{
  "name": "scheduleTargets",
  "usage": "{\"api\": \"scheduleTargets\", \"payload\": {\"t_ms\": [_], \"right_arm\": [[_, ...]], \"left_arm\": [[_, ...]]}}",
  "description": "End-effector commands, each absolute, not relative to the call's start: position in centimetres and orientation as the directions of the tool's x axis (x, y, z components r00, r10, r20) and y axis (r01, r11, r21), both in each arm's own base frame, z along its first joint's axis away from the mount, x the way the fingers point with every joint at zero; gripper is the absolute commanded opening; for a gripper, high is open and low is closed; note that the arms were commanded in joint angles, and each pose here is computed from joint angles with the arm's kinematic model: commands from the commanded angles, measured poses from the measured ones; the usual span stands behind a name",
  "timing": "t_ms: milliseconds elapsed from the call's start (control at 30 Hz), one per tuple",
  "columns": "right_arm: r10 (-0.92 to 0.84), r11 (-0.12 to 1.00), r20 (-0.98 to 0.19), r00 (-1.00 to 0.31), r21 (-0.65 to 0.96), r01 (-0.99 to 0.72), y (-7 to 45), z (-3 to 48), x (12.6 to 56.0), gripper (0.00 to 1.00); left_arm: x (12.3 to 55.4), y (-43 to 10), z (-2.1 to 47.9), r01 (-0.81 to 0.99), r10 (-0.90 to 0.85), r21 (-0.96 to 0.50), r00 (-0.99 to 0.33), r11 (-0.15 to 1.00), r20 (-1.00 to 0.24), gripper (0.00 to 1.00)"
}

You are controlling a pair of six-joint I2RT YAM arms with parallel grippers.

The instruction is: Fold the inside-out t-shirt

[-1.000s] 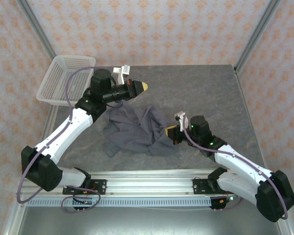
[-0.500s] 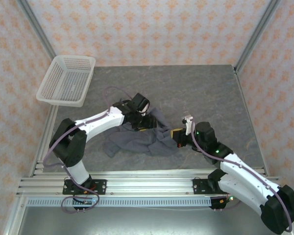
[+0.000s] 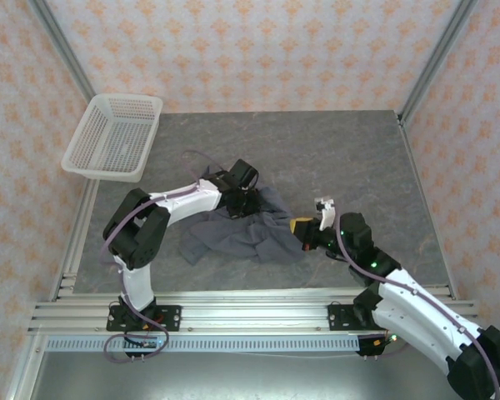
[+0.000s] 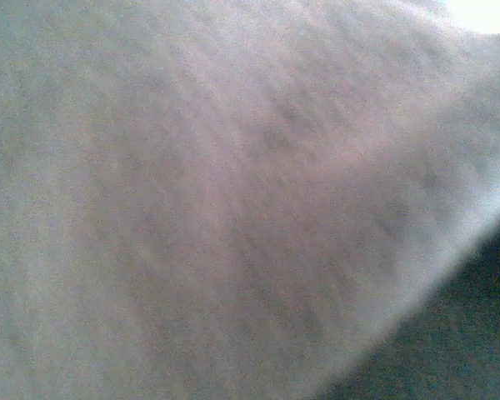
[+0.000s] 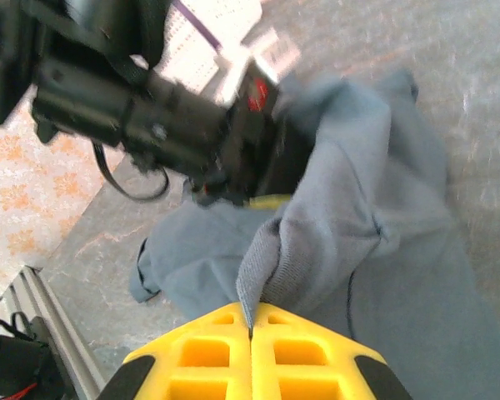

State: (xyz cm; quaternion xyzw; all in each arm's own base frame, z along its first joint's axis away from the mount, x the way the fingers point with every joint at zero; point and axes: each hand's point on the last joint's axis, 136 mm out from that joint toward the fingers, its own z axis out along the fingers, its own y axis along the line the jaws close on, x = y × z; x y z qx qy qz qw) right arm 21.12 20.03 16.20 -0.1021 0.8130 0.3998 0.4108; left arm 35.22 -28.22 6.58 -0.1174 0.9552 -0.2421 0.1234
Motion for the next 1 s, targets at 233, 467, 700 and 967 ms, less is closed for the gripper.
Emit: {"api": "scheduleTargets", "payload": {"t_ms": [233,467,700,967], "right_arm": [[0.300,0.832,-0.698,-0.650,0.525,-0.179,15.1,13.5,22.9,0.46],[-0.069,0.898,-0.880,-0.471,0.151,-0.414,16.9,19.8,27.0,0.72],[-0.373,0.812,-0.778,-0.506,-0.010,-0.583,18.2,18.0,30.9,0.63],[-0.320,0.664,-0.800,-0.507,0.192,-0.722,22.5,19.2,30.4,0.10]], "left_arm": [[37.7,-31.8,23.2,0.272,-0.148,-0.746,-0.884,0.608,-0.444,0.00],[35.3,-32.4,22.9,0.347,-0.028,-0.728,-0.893,0.591,-0.449,0.00],[34.6,-32.0,22.6,0.373,0.029,-0.680,-0.888,0.631,-0.460,0.00],[34.0,-32.2,22.9,0.402,0.063,-0.676,-0.882,0.618,-0.468,0.00]]}}
